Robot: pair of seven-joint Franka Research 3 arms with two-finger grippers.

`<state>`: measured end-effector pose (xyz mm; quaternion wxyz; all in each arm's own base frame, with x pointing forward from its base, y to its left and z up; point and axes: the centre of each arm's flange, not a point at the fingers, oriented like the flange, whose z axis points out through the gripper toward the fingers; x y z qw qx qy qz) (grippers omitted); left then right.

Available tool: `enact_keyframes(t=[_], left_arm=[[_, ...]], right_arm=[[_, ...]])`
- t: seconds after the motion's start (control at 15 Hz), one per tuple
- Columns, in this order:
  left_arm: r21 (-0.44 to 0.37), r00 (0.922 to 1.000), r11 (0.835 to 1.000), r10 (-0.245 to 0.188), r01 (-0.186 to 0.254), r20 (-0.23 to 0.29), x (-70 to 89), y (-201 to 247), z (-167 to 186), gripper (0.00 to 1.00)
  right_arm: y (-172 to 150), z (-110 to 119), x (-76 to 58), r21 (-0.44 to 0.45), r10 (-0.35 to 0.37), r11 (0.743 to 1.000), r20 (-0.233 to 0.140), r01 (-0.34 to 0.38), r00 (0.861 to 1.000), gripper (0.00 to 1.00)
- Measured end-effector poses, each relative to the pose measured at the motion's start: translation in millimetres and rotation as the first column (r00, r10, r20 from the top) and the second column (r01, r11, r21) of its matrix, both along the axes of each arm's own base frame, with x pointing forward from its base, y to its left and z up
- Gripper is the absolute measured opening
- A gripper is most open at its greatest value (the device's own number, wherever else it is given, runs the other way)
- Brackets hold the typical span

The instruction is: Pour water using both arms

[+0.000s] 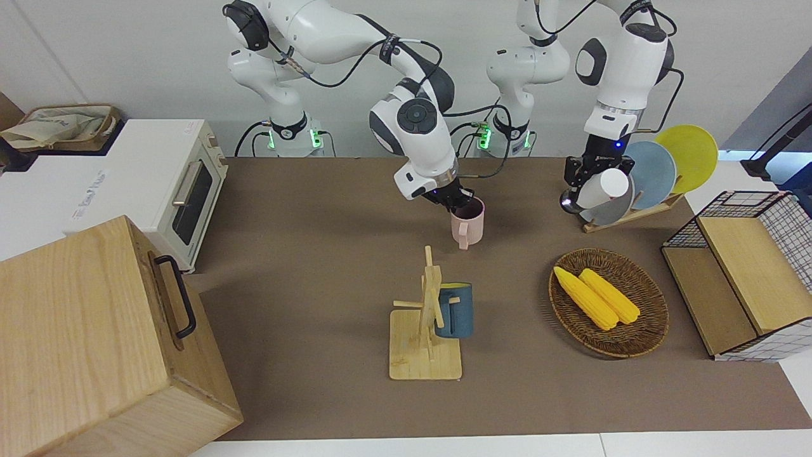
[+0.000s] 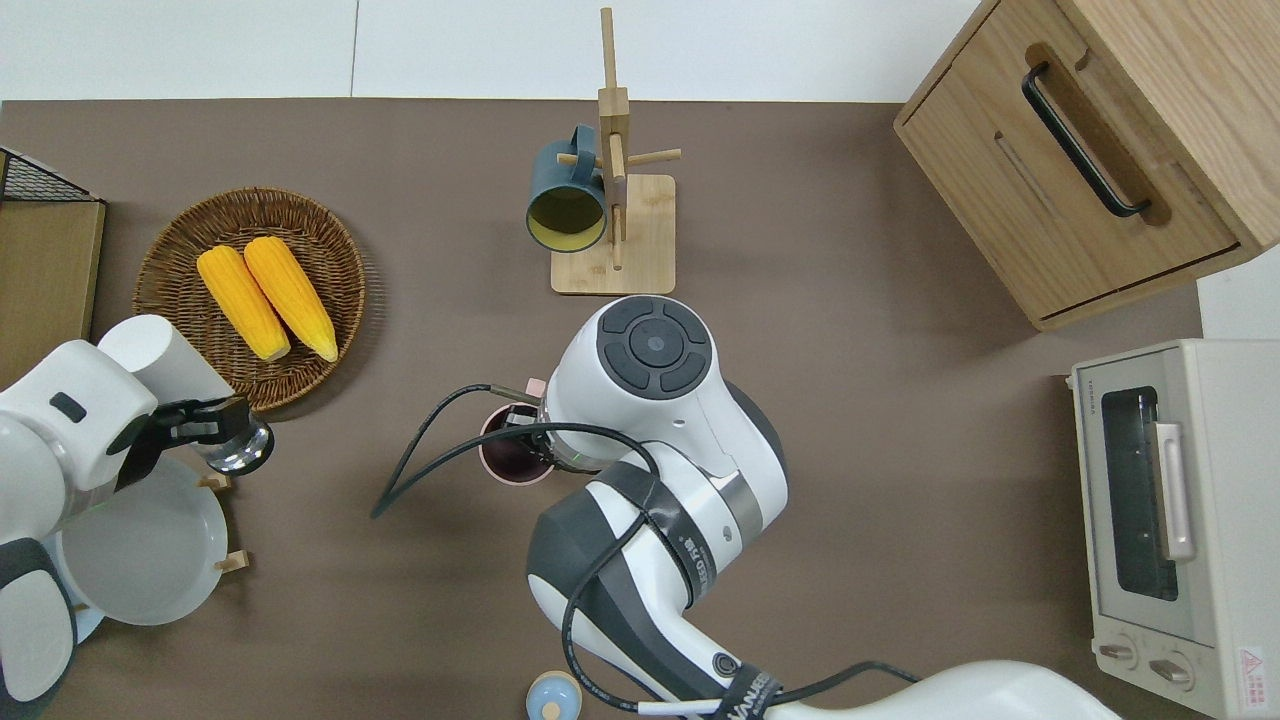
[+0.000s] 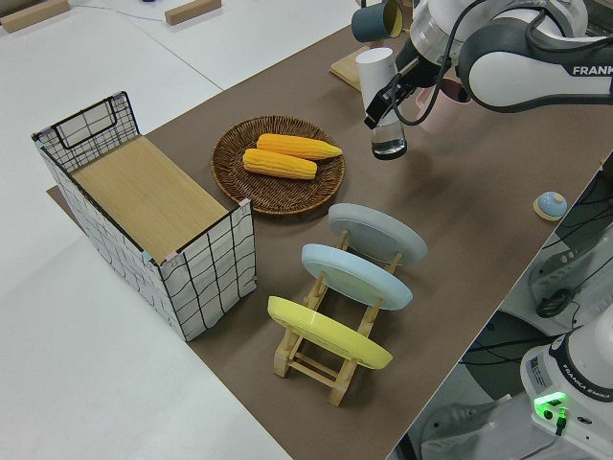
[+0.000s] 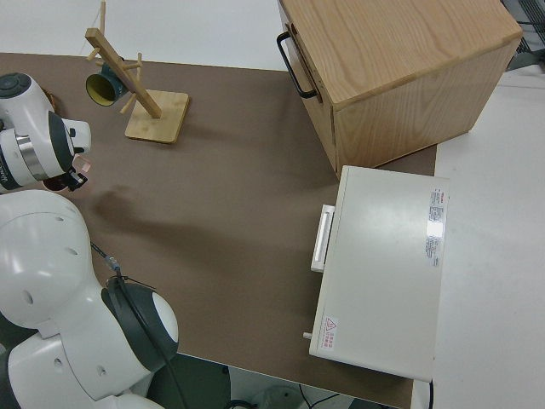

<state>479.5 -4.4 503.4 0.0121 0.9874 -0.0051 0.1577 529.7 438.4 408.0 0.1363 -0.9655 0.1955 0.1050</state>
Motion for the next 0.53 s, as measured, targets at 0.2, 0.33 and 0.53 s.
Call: enact_keyframes(t=[0.2, 0.33, 0.53], left_arm=[[0.007, 0.9998, 1.000, -0.016, 0.016, 0.012, -8.8, -8, -2, 0.64], [0.011, 0.9996, 1.000, -0.025, 0.025, 0.013, -13.3, -13, -4, 0.64], [0.016, 0.9985, 0.998, -0.055, 0.054, 0.009, -25.6, -27, -9, 0.64]], right_arm=[[17, -14, -7.8, 0.000, -0.015, 1.000, -0.007, 0.015, 1.000, 0.05], [23, -20, -9.1, 0.003, -0.034, 0.999, -0.011, 0.034, 0.999, 0.05], [30, -31, -9.7, 0.013, -0.044, 0.999, -0.009, 0.044, 0.999, 0.05]])
